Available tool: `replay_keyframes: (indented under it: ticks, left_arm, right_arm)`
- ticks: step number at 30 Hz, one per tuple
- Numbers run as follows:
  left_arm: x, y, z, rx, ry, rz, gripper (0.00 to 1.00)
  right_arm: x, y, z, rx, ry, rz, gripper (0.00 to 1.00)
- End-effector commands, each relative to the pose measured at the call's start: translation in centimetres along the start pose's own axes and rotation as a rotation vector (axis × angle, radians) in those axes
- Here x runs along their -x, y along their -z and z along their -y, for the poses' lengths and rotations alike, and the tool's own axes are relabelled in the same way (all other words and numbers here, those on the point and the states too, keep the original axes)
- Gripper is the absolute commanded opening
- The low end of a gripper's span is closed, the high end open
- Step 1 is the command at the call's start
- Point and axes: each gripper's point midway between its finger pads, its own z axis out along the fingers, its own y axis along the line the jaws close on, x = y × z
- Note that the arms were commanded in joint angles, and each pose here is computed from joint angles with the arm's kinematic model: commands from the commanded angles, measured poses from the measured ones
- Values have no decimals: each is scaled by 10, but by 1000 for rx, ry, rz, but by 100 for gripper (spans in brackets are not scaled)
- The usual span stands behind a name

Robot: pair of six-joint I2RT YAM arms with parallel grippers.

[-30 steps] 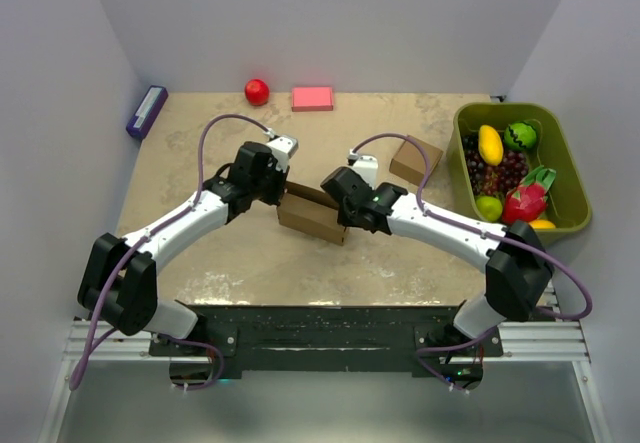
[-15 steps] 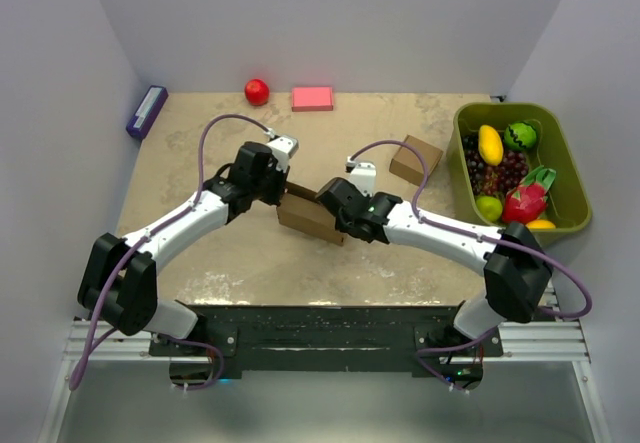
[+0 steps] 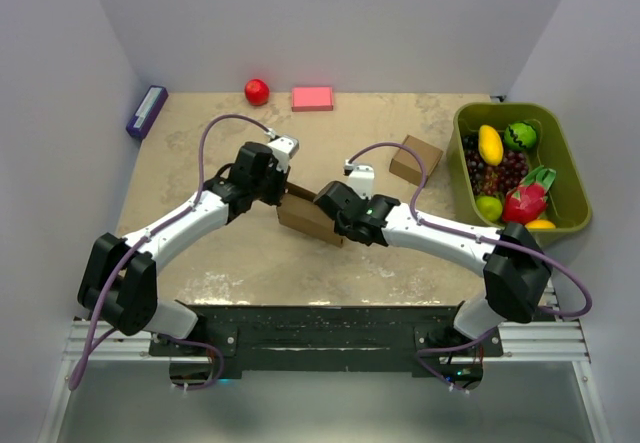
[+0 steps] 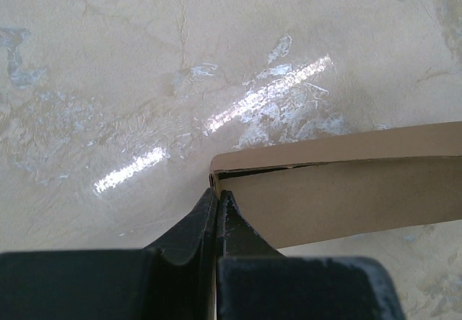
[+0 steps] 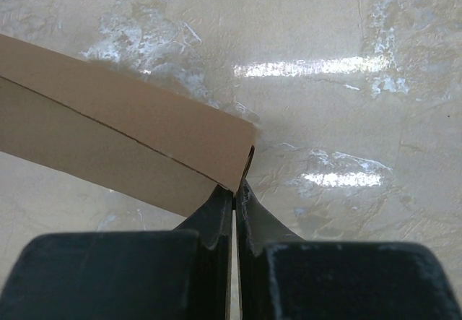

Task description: Fold the paper box

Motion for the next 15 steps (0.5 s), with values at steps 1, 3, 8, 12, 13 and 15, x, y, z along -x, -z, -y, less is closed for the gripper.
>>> replay_keyframes:
  ticks: [1, 3, 8, 12, 13, 15]
  left_arm:
    - [-5, 3, 36, -146, -9, -14, 0]
    - [-5, 3, 36, -146, -8, -14, 0]
    - [-5, 4, 37, -149, -8, -13, 0]
    - [-5, 4, 37, -150, -3, -10, 0]
    - [-5, 4, 36, -149, -2, -10, 0]
    - [-3, 5, 37, -150, 0, -7, 0]
  right_arm:
    - [-15, 3, -19, 59, -6, -66, 10]
    - [-10, 7, -19, 63, -2, -59, 16]
    - [2, 17, -17, 62, 1, -31, 33]
    - [5, 20, -13, 48, 5, -27, 42]
    - [7, 21, -13, 45, 0, -24, 45]
    - [6, 23, -10, 41, 2, -24, 48]
